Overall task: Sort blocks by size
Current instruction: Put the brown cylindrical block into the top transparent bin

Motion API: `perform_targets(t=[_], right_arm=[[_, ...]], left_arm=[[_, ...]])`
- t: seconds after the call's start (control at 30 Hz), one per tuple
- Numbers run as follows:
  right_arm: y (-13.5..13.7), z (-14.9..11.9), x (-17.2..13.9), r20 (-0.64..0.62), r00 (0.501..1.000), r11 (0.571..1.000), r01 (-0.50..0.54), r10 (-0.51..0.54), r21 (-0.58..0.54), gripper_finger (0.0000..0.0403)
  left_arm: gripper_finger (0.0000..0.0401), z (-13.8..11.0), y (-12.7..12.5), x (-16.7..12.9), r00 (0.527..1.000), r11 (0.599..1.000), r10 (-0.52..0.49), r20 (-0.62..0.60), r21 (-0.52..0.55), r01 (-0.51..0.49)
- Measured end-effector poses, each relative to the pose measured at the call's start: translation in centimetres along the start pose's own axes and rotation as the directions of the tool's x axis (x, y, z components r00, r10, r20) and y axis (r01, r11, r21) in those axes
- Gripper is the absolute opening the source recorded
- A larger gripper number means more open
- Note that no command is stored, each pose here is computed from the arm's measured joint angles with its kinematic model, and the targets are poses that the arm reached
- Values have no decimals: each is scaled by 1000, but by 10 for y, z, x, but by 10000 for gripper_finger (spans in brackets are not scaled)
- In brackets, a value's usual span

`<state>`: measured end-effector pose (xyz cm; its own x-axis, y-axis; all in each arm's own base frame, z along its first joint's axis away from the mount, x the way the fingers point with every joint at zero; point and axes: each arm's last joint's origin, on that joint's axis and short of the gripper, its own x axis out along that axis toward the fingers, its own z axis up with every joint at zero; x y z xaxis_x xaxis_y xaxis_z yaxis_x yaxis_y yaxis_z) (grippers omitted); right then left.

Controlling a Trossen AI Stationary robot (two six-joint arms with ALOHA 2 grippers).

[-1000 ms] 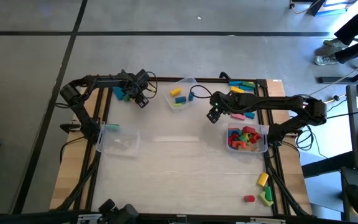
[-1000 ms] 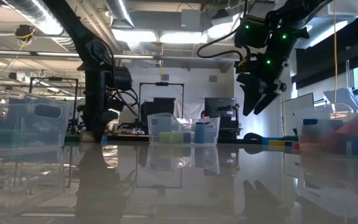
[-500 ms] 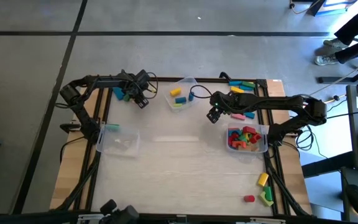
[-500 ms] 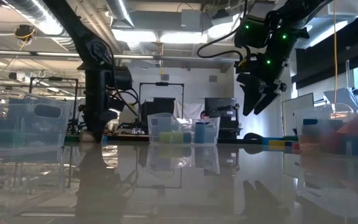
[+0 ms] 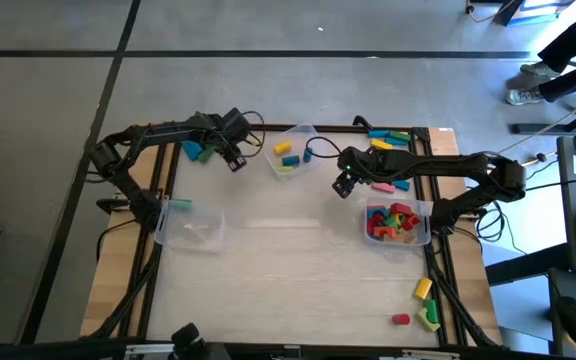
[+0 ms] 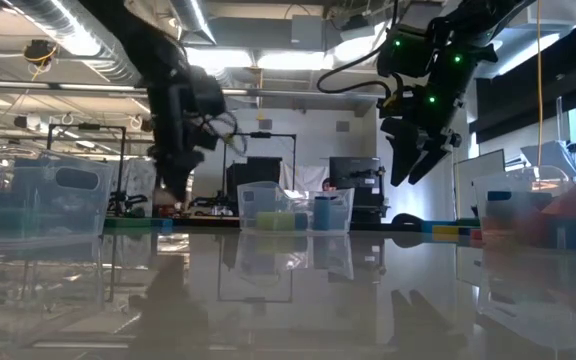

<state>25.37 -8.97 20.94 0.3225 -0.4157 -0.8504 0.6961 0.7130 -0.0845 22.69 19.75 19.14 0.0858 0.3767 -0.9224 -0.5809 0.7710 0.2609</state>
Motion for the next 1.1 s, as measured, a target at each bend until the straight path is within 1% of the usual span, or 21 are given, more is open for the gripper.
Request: perform_targets(t=[0.1, 0.17, 0.3, 0.4, 0.5, 0.6, 0.7, 0.87, 0.97, 1.1], right_arm=[[0, 0, 0, 0, 1000, 1000, 0, 0, 0, 293], [0, 0, 0, 0, 1000, 1000, 0, 0, 0, 293], [0, 0, 0, -1, 1000, 1000, -6, 6, 9, 293], [1, 0, 0, -12, 999, 999, -33, 33, 24, 293], [1, 0, 0, -12, 999, 999, -32, 33, 24, 293], [1, 0, 0, -11, 999, 999, -32, 32, 24, 293], [1, 0, 0, -11, 999, 999, -31, 32, 24, 293], [1, 0, 0, -8, 1000, 999, -26, 26, 24, 293], [1, 1, 0, -1, 1000, 999, -26, 26, 26, 293], [2, 4, 0, 37, 999, 999, -31, 30, 34, 293]], left_arm=[[139, 7, -4, -11, 998, 999, -1, 63, 34, -1], [143, 14, -8, -17, 991, 998, 0, 131, 58, -7], [147, 24, -17, -23, 974, 994, -5, 228, 108, -20], [148, 31, -24, -26, 953, 994, -13, 303, 112, -22], [148, 35, -30, -29, 936, 993, -41, 349, 121, -2], [149, 41, -35, -32, 909, 989, -100, 405, 140, 46], [149, 46, -40, -36, 871, 985, -151, 467, 150, 91], [150, 56, -44, -43, 804, 982, -178, 567, 150, 112], [150, 61, -45, -44, 767, 978, -208, 608, 156, 141], [150, 64, -48, -37, 751, 972, -233, 618, 178, 155]])
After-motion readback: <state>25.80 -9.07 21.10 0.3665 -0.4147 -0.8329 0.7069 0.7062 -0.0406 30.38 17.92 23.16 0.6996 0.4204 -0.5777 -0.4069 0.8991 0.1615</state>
